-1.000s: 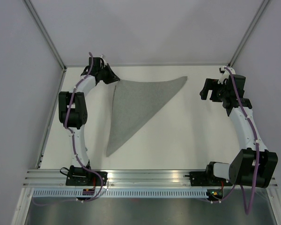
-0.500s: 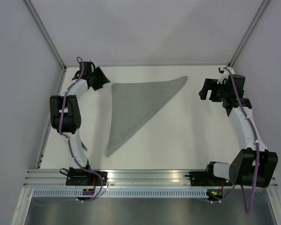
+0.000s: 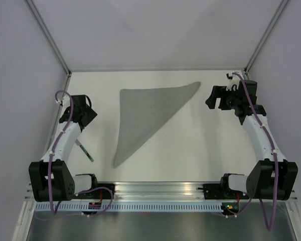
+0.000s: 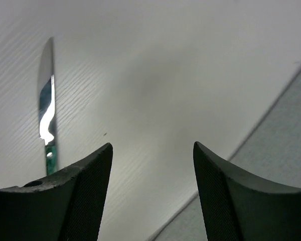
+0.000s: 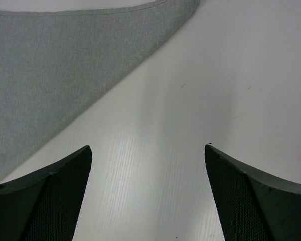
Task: Fold the napkin, place the utensils inside, and roll it up
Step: Grab a utensil with the left arm
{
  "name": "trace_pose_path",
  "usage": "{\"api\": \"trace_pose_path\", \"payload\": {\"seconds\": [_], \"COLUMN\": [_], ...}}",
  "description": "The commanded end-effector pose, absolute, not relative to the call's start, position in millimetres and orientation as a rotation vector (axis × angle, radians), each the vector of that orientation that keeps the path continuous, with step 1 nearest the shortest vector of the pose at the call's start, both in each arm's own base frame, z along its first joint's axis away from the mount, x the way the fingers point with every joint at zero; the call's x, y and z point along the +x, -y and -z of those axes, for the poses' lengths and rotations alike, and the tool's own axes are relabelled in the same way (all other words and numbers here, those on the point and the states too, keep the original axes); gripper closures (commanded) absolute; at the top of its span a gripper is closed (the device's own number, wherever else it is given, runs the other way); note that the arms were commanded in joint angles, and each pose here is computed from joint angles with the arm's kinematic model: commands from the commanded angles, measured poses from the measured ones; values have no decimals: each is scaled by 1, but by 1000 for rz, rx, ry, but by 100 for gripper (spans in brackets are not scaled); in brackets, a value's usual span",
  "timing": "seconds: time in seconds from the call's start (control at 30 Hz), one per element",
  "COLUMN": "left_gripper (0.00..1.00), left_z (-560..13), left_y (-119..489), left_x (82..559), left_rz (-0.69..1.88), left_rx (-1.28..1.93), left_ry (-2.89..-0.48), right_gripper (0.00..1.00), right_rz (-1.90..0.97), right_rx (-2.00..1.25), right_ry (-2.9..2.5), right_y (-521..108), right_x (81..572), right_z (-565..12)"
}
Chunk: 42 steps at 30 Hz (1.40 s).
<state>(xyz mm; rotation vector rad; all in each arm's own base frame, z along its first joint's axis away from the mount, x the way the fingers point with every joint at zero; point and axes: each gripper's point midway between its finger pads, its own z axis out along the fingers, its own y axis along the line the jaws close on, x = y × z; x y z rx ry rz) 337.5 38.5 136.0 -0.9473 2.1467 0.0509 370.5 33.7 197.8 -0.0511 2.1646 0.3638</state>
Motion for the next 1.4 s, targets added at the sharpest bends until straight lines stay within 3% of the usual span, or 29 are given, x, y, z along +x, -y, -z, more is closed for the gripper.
{"api": "trace_pose_path", "payload": {"seconds": [0.0,0.3,0.53,0.83,0.93,1.17,1.23,1.37], "left_gripper": [29,27,28,39,50,90,97,98], "left_z": [-100,-46,-25,0,4,5,3,-12], "left_y": [-54,-66,-61,-61,-60,-61,-59,-57], "left_x": [282,202,203,210,215,240,252,287], "left_rz": [-204,-316,-292,-261,-254,-205,-173,-74], "left_rx": [-1141,-1388,-1447,-1480,-1457,-1342,-1287,-1174], "left_ry": [-2187,-2214,-2280,-2422,-2453,-2516,-2547,-2531], "right_gripper": [2,2,2,2,2,2,2,2], "right_rz": [-448,-477,-474,-471,-469,-464,-462,-453], "right_rx": [-73,-89,-102,-99,-101,-103,-103,-101], "right_ry": [-2185,-2214,-2227,-2249,-2252,-2257,-2259,-2266], "right_y": [-48,-51,-51,-50,-50,-49,-49,-47], "right_x": [365,363,363,364,363,365,366,367], "right_z": [-194,-184,-179,-173,-172,-169,-168,-167]}}
